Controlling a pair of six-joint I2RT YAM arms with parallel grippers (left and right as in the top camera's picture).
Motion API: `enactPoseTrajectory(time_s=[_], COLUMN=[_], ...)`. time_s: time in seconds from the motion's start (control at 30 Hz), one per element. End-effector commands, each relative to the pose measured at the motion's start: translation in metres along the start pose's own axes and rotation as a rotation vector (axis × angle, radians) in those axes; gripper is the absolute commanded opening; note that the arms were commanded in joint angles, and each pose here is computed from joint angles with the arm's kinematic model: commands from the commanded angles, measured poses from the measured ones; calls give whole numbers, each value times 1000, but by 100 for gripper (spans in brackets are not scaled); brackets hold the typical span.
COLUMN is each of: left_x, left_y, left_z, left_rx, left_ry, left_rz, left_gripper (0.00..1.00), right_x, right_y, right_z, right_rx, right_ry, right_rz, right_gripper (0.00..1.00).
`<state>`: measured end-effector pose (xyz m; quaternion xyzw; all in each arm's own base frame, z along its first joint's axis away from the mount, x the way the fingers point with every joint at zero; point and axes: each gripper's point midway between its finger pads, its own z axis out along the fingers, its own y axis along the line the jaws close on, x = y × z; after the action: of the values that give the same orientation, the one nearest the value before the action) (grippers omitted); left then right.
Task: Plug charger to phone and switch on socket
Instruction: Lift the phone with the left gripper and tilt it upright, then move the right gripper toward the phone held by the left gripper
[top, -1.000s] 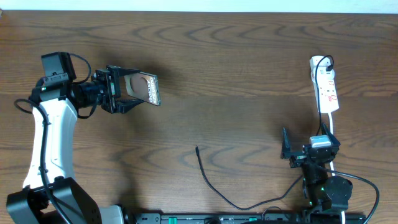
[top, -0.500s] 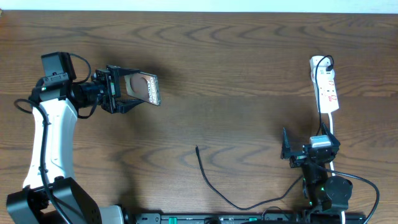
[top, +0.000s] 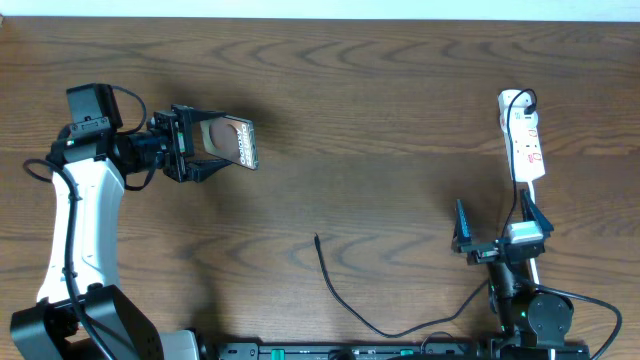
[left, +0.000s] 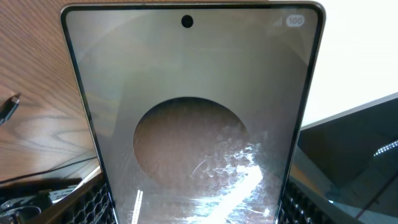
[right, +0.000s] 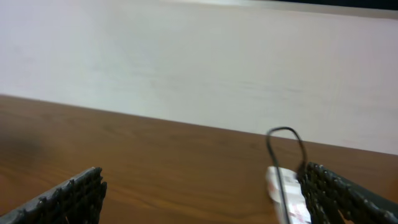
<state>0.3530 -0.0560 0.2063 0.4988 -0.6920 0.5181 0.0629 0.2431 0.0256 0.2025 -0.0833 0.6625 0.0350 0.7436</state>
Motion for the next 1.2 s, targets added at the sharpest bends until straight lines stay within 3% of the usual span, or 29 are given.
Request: enactPoseTrajectory(time_s=[0.0,0.17,0.37,0.5,0.6,0.7,1.0,1.17], left_x=[18,18,17,17,17,14,-8,-24], left_y=[-16,-16,-16,-15,-15,-15,-7,-2], left_z=[-8,-8,-8,-8,-8,-7,-8,-10], left_rx=[49,49,48,47,47,42,-3,-38], left_ry=[56,56,51,49,48,35,-96,-189], left_rz=[40,47,47,46,46,46,43,38], left_gripper=[7,7,7,7,7,7,7,7], right_x=[-30,-77,-105,-114,-129,-124,-59,-35], right_y=[10,12,40,78,107,113,155,191], right_z=[-3,0,39,72,76,95,171,177], right_rx=[-61,-94,-322,-663,-1035,-1241,-1055,-999], right_ry=[-61,-78,112,275,293,308,666,784], right_rz=[104,131,241,361,415,469,1013,1131], right_gripper=[99,99,99,99,99,99,99,99])
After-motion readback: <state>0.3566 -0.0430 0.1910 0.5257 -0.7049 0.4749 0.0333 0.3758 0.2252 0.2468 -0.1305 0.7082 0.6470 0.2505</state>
